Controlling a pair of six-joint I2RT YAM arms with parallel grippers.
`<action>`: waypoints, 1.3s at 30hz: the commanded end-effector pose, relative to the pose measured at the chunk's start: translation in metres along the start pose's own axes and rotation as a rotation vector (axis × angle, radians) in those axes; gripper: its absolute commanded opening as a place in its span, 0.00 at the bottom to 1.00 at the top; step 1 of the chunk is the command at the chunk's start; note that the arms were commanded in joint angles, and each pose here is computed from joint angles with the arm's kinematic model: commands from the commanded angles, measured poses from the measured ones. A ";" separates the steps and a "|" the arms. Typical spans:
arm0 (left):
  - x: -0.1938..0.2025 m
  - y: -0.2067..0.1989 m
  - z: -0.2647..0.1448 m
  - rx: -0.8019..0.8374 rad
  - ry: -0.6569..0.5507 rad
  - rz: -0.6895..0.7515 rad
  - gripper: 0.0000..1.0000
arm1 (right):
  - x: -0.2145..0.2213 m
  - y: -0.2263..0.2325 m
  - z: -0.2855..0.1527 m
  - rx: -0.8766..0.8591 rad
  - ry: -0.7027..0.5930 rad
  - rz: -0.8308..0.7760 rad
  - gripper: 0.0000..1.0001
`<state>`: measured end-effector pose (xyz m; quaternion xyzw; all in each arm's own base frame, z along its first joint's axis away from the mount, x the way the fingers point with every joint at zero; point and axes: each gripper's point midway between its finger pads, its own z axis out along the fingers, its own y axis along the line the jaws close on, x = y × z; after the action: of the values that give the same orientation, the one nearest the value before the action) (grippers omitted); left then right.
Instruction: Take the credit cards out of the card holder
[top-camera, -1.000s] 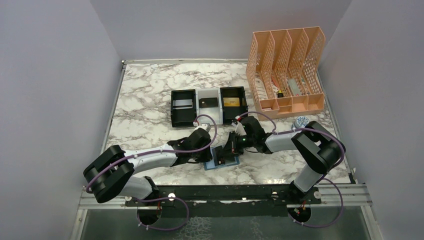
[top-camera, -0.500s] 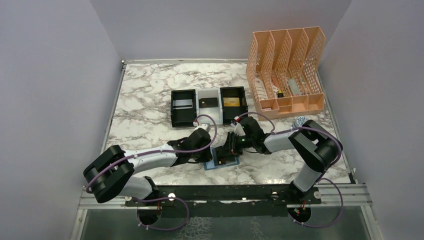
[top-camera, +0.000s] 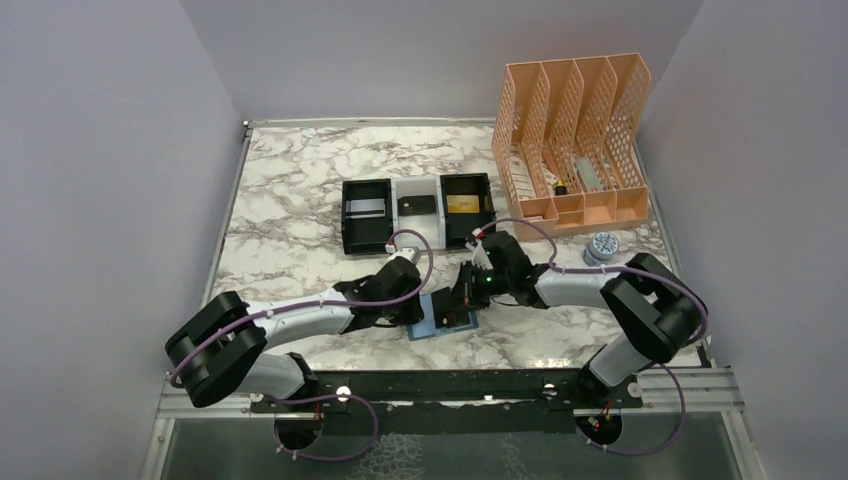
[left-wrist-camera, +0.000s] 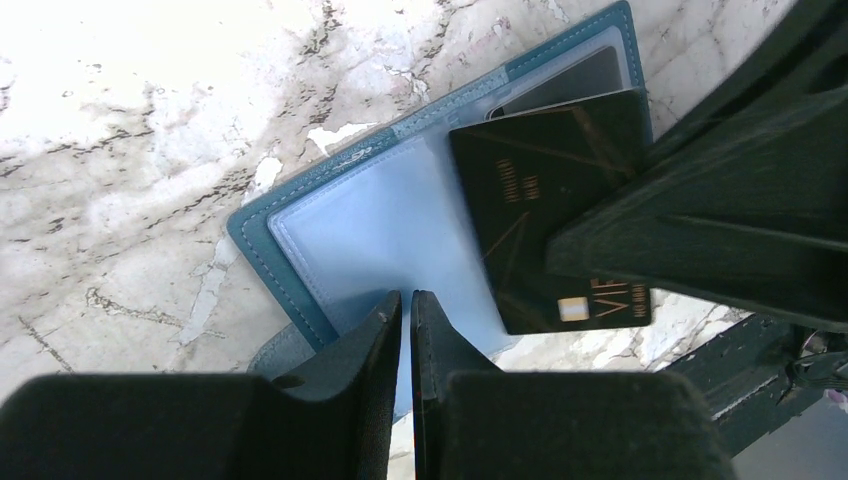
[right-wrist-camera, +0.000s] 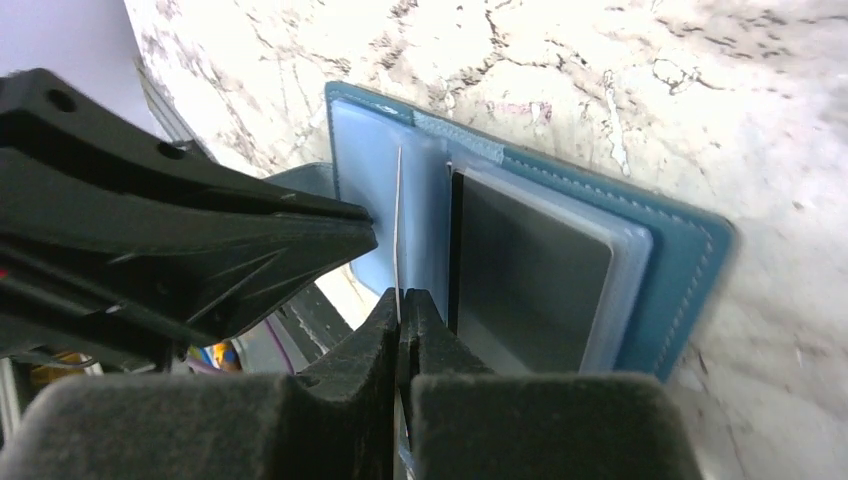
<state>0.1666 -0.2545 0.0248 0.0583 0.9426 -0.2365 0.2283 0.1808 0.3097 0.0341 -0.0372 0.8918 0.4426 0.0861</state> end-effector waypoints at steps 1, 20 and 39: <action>0.013 0.023 -0.004 -0.081 0.021 0.015 0.13 | -0.018 -0.002 -0.019 0.110 -0.106 -0.074 0.01; -0.039 -0.002 -0.045 -0.035 -0.152 0.071 0.50 | -0.047 0.044 -0.069 0.037 -0.332 -0.298 0.01; -0.128 0.061 -0.118 -0.266 -0.297 0.052 0.99 | -0.105 0.097 -0.140 0.054 -0.732 -0.765 0.01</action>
<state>0.2351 -0.1855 0.1411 0.0336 0.9163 -0.1593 0.3659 0.2401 0.2593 0.1922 -0.1683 0.7700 0.3714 0.4907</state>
